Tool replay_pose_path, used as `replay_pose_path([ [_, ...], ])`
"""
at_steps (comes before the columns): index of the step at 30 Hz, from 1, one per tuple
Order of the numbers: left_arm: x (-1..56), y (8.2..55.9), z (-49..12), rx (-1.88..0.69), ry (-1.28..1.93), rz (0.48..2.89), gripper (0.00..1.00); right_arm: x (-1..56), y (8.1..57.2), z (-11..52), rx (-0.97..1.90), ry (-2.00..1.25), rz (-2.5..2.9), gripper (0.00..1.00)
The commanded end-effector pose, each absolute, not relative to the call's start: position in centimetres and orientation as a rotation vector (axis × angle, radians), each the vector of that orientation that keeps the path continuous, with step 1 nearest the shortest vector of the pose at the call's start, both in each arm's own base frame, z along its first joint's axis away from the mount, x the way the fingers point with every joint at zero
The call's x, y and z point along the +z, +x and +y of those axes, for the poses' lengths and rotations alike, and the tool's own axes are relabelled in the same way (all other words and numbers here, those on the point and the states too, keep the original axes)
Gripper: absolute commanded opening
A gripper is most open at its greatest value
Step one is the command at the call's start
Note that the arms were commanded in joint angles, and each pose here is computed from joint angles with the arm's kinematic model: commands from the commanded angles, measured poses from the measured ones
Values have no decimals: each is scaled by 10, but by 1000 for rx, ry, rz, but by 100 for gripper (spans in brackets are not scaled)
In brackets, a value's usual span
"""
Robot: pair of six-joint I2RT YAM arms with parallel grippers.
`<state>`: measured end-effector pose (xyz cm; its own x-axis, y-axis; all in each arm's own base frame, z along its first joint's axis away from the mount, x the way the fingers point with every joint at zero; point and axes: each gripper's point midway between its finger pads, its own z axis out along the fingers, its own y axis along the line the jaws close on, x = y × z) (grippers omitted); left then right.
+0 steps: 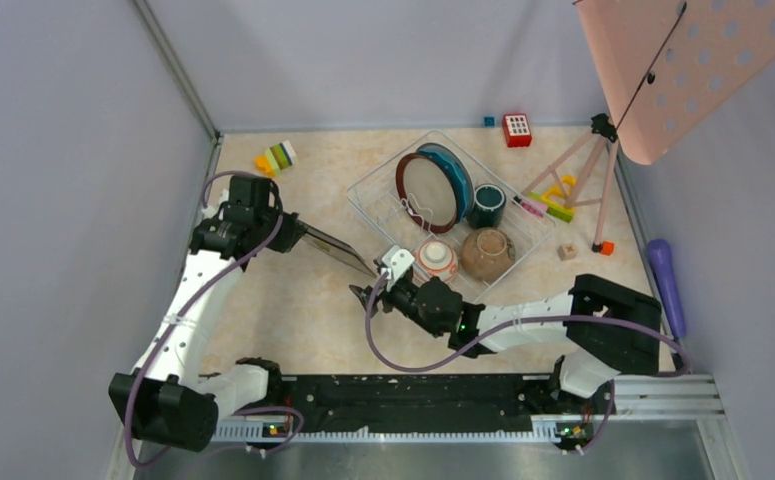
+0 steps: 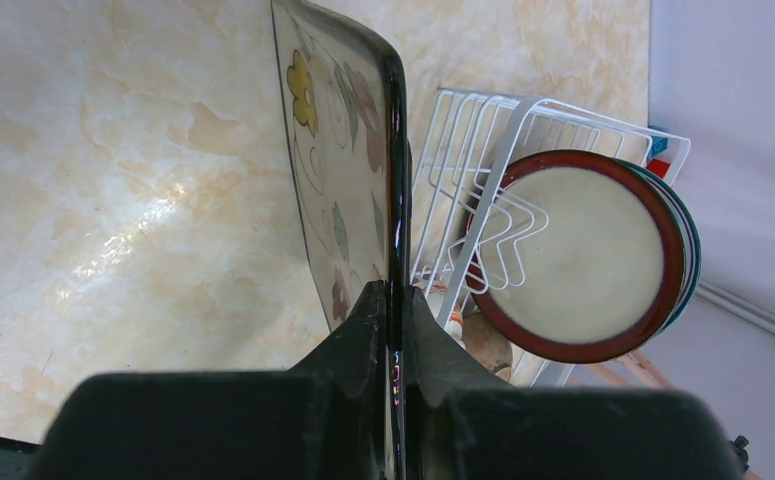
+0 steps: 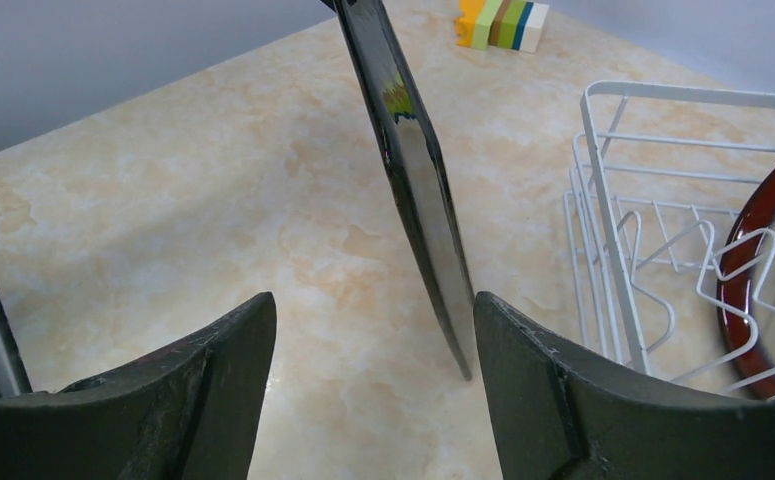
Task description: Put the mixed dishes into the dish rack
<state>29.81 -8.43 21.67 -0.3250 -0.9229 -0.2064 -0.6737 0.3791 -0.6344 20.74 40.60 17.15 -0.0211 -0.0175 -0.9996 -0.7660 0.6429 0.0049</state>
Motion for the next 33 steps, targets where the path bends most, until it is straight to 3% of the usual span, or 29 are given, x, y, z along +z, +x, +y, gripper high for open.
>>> replay_pose_path([
  [1,250,321,-92,-738,-1313,1989,0,203,221,405,651,-666,1400,71],
  [13,249,322,-89,-719,-1319,1987,0,196,265,442,615,-716,1385,61],
  [14,249,322,-90,-721,-1317,1989,0,196,268,443,610,-713,1385,57],
  [20,251,325,-92,-730,-1292,1993,0,198,270,447,632,-713,1369,0],
  [21,252,325,-91,-732,-1285,1988,0,198,270,447,638,-711,1368,0],
  [24,256,326,-90,-744,-1270,1966,19,202,269,446,663,-699,1368,0],
  [29,278,321,-82,-722,-1203,1915,59,213,271,441,665,-651,1392,0],
  [33,313,310,-62,-614,-1103,1858,77,229,280,439,639,-598,1437,0],
])
